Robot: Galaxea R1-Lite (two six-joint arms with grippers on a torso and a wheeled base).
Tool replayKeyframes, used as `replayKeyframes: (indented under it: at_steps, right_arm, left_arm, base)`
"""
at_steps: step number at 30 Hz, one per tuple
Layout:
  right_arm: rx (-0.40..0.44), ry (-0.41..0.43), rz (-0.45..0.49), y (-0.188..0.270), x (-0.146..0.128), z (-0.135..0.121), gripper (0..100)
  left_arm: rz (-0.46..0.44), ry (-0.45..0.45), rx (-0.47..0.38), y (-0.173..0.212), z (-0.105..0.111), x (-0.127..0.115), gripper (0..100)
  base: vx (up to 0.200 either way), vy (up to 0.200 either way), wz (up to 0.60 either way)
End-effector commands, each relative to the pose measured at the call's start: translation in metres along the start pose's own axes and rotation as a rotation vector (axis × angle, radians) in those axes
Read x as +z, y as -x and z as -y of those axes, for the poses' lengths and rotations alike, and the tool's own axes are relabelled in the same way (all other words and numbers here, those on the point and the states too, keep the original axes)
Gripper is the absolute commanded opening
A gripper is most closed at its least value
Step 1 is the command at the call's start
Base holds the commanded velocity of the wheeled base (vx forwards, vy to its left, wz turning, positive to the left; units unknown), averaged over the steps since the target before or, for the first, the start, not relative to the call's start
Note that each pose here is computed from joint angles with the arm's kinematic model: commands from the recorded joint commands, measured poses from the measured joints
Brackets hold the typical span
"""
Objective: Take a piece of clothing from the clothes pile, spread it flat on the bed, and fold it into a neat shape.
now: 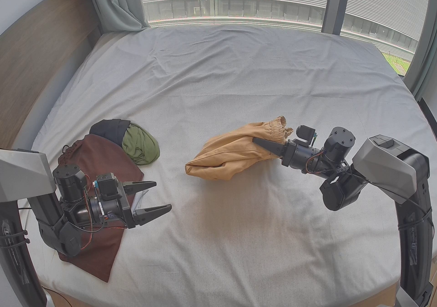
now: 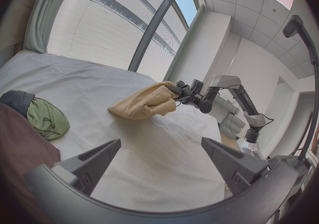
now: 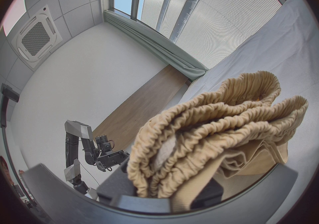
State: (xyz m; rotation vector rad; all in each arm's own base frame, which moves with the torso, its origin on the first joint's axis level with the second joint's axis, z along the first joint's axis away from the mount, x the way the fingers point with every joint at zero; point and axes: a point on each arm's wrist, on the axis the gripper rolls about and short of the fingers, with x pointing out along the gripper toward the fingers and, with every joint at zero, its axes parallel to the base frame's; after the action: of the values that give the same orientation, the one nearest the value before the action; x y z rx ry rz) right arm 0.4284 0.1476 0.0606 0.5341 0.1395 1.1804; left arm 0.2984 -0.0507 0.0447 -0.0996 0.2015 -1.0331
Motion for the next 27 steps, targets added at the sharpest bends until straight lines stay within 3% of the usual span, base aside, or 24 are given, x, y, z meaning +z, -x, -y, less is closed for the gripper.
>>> replayKeyframes:
  at_steps: [1,16,24,27]
  right_arm:
    - [0.008,0.013,0.012,-0.002,0.004,0.003,0]
    - [0.064,0.047,0.106,-0.017,0.047,0.012,0]
    - [0.059,0.049,0.111,-0.025,0.049,0.029,0]
    - [0.043,0.014,0.093,-0.026,0.039,0.038,0]
  left_arm:
    - [-0.003,0.005,0.000,0.000,0.000,-0.001,100]
    - [-0.008,0.011,-0.002,0.001,0.002,-0.003,100]
    - [-0.008,0.011,-0.002,0.001,0.002,-0.003,100]
    - [-0.008,0.011,-0.002,0.001,0.002,-0.003,100]
  base:
    - [0.000,0.000,0.00]
    - [0.000,0.000,0.00]
    - [0.000,0.000,0.00]
    - [0.000,0.000,0.00]
